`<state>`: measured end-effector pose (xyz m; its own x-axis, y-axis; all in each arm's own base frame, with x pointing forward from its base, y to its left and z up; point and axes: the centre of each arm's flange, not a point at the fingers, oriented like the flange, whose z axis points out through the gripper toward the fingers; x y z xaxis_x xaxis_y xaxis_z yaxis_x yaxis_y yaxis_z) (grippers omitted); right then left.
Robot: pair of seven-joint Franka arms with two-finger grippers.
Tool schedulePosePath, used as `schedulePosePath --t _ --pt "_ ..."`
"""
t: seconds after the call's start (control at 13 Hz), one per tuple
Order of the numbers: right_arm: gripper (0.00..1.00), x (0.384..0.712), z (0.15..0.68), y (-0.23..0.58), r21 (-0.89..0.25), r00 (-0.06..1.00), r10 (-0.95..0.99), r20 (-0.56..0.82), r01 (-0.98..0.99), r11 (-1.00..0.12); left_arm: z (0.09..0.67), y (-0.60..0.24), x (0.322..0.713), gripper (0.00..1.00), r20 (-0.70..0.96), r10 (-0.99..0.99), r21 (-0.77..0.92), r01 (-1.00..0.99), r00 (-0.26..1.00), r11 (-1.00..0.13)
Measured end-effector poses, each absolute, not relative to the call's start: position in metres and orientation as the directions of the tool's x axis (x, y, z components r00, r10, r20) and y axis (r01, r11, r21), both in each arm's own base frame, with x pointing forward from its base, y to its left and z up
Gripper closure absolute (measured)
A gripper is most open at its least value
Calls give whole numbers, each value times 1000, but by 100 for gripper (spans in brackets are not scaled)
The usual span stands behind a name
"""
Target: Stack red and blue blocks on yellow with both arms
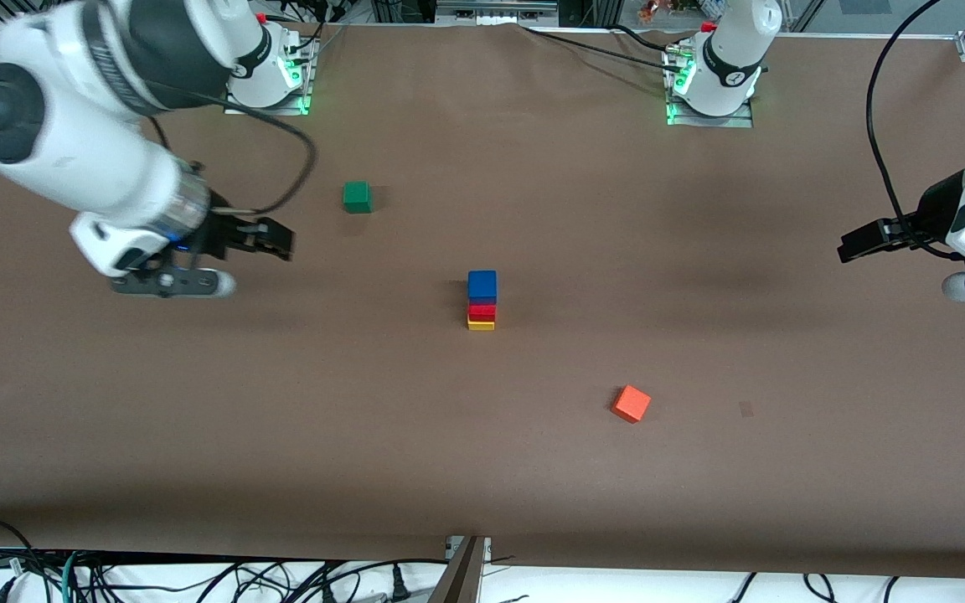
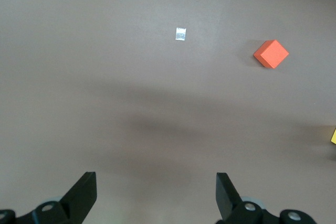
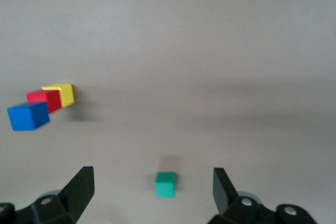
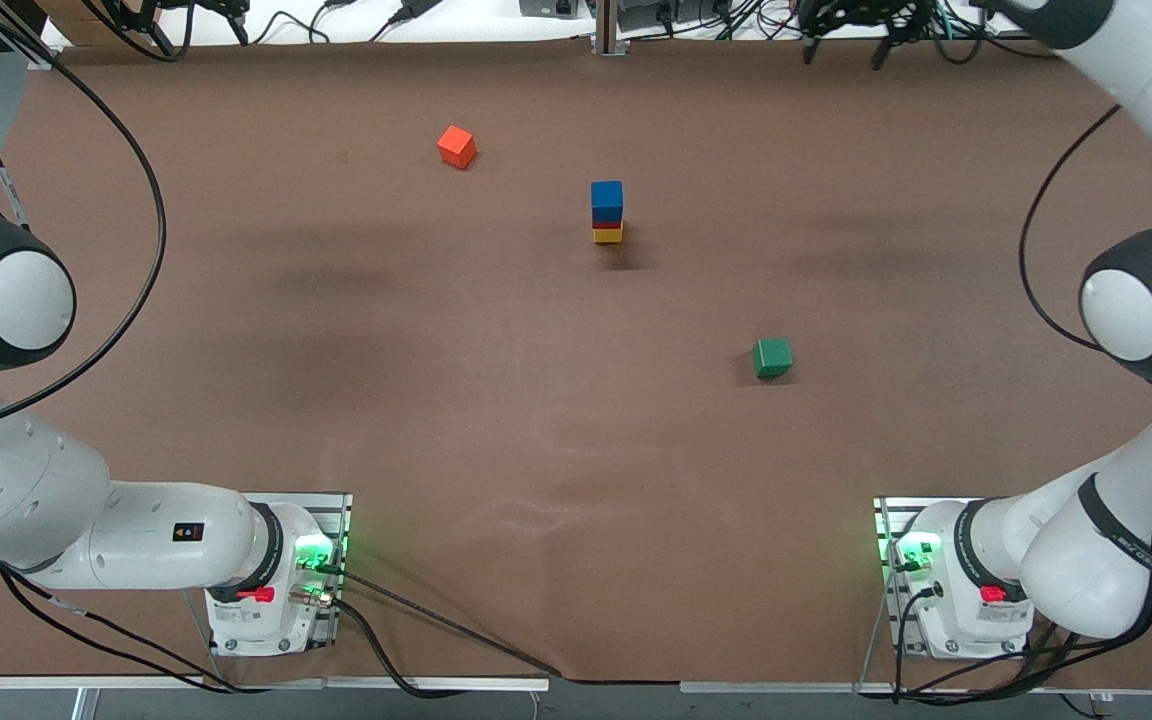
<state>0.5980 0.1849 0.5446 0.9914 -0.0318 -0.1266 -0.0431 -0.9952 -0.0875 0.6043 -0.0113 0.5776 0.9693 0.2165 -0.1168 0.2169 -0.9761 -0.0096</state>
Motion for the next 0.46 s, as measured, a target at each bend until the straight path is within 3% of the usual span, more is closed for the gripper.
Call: schedulePosePath --t 0.46 --pt "0 545 571 105 -41 987 12 -162 5 -999 579 -11 606 0 -107 217 -7 217 970 -976"
